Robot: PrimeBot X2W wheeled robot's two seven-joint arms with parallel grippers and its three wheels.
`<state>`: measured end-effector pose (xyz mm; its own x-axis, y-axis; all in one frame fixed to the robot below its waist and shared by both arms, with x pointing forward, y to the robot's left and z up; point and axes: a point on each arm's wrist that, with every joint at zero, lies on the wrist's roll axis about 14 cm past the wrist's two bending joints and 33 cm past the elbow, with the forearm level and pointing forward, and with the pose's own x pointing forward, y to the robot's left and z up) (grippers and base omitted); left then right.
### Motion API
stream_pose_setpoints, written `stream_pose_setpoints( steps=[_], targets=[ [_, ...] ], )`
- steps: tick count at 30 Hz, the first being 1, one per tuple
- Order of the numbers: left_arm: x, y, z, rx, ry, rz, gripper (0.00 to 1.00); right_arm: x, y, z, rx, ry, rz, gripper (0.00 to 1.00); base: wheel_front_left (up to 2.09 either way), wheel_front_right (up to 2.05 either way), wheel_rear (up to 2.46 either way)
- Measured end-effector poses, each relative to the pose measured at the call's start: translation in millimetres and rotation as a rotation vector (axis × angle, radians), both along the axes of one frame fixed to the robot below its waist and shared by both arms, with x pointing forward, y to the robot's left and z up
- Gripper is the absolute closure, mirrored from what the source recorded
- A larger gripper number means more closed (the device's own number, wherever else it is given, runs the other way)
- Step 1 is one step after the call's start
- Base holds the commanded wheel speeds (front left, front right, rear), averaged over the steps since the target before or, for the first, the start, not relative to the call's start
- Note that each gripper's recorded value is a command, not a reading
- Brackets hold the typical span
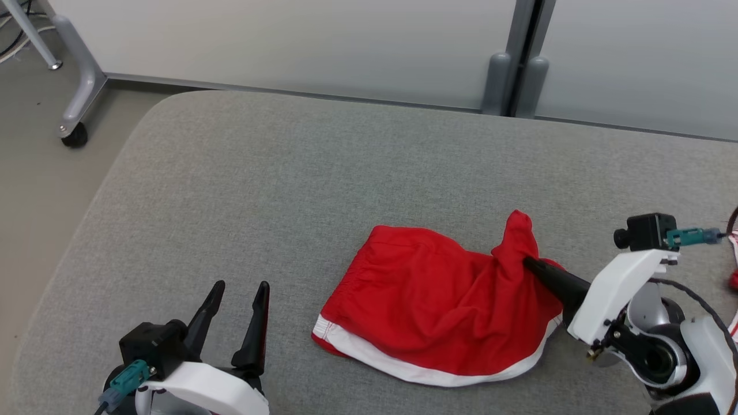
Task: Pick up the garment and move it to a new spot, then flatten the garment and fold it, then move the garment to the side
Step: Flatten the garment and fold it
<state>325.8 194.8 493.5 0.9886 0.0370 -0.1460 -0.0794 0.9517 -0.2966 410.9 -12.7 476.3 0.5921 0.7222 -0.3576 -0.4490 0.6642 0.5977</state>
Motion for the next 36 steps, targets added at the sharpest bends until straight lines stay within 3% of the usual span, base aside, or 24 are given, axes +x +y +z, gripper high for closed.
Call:
stream_pose_setpoints(
  steps=[6, 7, 8, 9, 17, 26, 31, 36],
  targets=[
    [-1.0, 3.9, -12.8, -0.009, 0.037, 0.026, 0.0, 21.8, 11.4, -30.5, -0.079, 0.09, 0.032, 1.0, 0.0, 0.0, 0.0],
    [-1.4, 5.6, -13.9, -0.008, 0.04, 0.03, 0.0, 23.3, 13.2, -34.7, -0.087, 0.1, 0.033, 0.82, 0.0, 0.0, 0.0],
    [-1.8, 7.1, -14.7, -0.007, 0.041, 0.035, 0.0, 24.2, 15.6, -37.5, -0.088, 0.105, 0.031, 0.54, 0.0, 0.0, 0.0],
    [-2.5, 8.0, -15.6, -0.009, 0.044, 0.038, 0.0, 25.2, 18.3, -37.2, -0.079, 0.106, 0.025, 0.0, 0.0, 0.0, 0.0],
    [0.3, 0.5, -9.3, -0.007, 0.018, 0.004, 0.0, 28.7, 1.2, -13.8, -0.028, 0.004, -0.077, 0.0, 0.0, 0.0, 0.0],
    [4.2, -16.3, 3.2, -0.006, -0.023, -0.057, 0.0, 27.8, -80.3, 26.5, -0.007, -0.24, -0.328, 0.0, 0.0, 0.0, 0.0],
    [2.5, -21.9, 6.3, -0.013, -0.032, -0.072, 0.0, 7.8, -117.1, 11.6, -0.028, -0.249, -0.44, 0.0, 0.0, 0.0, 0.0],
    [-0.1, -21.4, 3.3, -0.015, -0.02, -0.07, 0.0, -25.7, -108.4, -31.6, -0.06, -0.126, -0.407, 0.0, 0.0, 0.0, 0.0]
  ],
)
